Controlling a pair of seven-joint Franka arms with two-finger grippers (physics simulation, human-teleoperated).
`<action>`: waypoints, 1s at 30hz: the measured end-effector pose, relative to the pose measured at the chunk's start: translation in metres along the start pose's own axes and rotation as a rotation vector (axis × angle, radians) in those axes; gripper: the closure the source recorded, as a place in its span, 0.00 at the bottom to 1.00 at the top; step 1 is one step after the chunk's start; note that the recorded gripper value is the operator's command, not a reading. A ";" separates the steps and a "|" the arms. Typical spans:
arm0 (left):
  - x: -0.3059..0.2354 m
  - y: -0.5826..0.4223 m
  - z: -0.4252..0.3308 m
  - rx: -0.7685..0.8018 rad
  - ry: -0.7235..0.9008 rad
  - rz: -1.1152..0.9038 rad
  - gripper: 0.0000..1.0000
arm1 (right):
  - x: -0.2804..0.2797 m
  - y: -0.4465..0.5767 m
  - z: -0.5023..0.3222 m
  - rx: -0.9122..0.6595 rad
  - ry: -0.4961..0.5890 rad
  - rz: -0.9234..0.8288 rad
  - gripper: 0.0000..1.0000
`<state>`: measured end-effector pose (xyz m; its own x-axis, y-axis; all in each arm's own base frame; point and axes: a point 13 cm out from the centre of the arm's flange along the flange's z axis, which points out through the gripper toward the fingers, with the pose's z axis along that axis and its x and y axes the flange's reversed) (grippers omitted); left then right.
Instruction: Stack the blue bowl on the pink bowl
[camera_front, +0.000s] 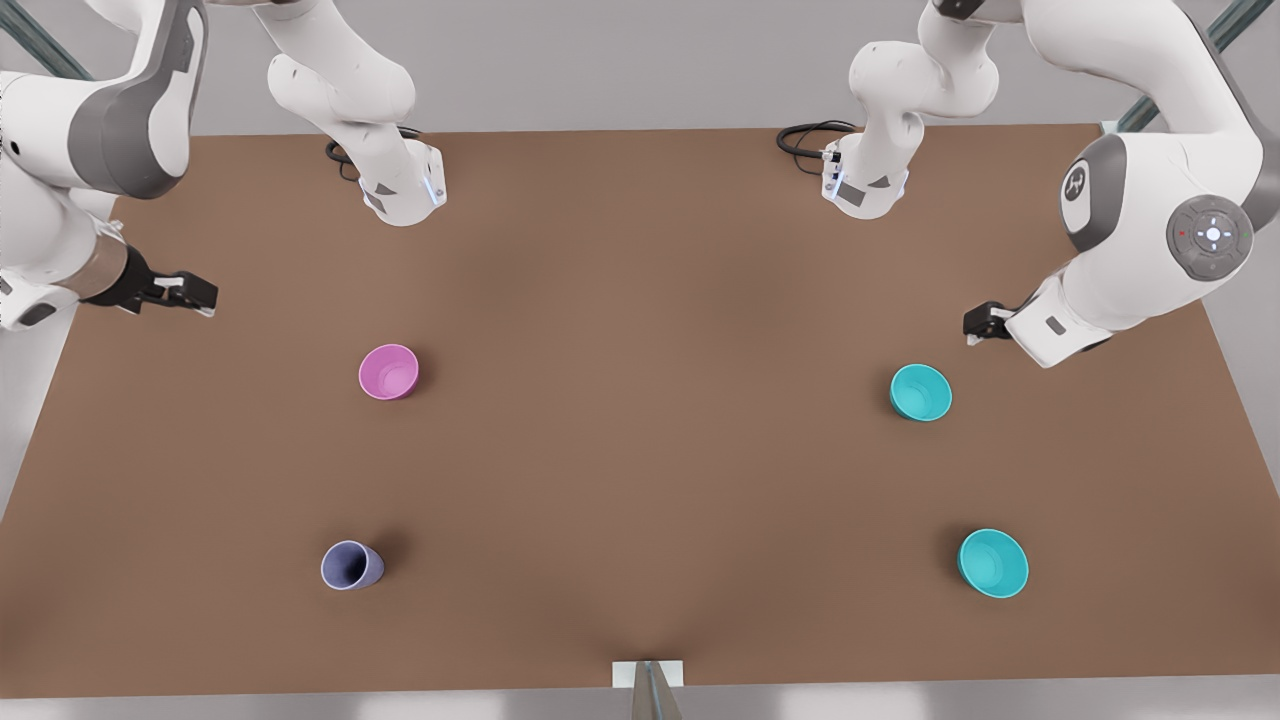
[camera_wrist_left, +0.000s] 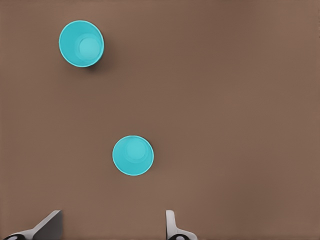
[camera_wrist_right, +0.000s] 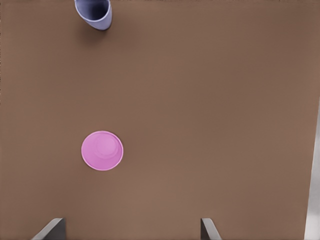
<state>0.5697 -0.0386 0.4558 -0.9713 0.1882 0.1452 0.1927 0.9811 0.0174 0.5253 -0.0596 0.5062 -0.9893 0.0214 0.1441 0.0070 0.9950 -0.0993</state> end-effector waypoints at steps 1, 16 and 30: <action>0.000 0.000 0.000 0.000 -0.001 0.003 0.00 | -0.001 0.003 0.000 0.001 -0.003 -0.006 0.00; -0.002 -0.001 0.004 0.000 0.004 0.035 0.00 | 0.035 -0.014 0.295 -0.107 0.272 0.059 0.00; 0.003 -0.001 0.009 0.001 0.034 0.047 0.00 | 0.044 0.038 0.410 -0.171 0.127 0.101 0.00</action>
<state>0.5657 -0.0389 0.4476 -0.9558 0.2330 0.1792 0.2383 0.9712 0.0083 0.4225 -0.0612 0.1047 -0.9563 0.1226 0.2654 0.1399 0.9890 0.0473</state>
